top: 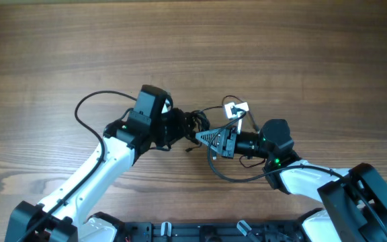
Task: Untangle cables
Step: 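Grasp a cable loop with the right gripper beside the left gripper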
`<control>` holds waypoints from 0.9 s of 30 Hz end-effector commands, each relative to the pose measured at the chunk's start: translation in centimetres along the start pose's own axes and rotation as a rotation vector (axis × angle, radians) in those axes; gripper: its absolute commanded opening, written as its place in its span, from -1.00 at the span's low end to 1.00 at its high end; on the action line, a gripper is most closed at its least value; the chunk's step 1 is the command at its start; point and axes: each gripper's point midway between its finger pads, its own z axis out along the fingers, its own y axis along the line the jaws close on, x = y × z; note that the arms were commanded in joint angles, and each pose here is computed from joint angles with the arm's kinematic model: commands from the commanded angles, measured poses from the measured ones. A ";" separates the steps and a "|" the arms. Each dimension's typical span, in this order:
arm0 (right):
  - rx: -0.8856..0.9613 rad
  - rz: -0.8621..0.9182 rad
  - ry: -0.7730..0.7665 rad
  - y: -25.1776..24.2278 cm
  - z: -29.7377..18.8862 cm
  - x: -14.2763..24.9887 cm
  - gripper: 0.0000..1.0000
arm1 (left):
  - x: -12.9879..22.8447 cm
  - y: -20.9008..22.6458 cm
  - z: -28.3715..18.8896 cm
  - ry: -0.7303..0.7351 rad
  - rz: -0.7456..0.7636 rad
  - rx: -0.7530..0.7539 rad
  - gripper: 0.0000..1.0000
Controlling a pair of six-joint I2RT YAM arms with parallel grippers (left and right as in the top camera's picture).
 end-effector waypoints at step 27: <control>0.264 0.090 0.032 -6.4 -0.8 2.2 0.99 | -1.5 4.0 -6.1 -0.236 -0.133 -0.199 -0.92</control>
